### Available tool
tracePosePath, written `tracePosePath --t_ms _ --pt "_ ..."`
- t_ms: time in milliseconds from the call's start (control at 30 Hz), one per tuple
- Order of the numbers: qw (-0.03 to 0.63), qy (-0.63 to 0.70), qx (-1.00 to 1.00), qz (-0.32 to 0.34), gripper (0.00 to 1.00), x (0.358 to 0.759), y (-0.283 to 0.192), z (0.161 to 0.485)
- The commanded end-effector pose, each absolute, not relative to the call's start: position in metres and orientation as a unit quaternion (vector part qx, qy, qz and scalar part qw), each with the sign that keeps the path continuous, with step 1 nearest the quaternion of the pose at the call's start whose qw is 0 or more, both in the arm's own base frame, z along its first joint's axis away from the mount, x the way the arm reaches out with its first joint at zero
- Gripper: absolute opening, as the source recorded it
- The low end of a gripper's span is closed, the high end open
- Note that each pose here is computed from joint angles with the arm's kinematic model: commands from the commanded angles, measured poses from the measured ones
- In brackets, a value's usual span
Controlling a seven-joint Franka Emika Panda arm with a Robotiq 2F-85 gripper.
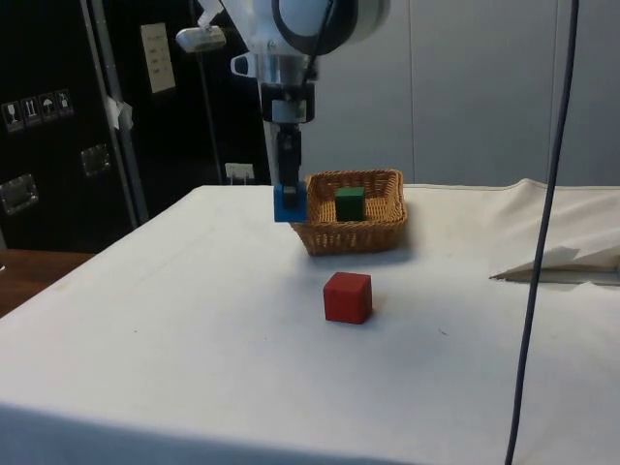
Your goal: Pick up exactly two blocks and place them into the basket.
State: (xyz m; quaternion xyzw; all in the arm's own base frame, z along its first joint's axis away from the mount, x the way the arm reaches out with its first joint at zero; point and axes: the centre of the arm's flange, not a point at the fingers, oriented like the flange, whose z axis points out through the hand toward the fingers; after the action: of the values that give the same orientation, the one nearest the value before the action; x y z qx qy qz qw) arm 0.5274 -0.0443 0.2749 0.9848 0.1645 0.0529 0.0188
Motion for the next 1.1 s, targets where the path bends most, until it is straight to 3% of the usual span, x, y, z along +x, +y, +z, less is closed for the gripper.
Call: tracePosePath --t_ms 0,600,1067 --pt "0.016 0.164 0.985 0.053 0.01 0.527 -0.049 0.276" --pt "0.031 0.151 0.987 0.05 0.01 0.52 -0.107 0.276" --pt "0.044 0.137 0.989 0.037 0.01 0.51 -0.149 0.257"
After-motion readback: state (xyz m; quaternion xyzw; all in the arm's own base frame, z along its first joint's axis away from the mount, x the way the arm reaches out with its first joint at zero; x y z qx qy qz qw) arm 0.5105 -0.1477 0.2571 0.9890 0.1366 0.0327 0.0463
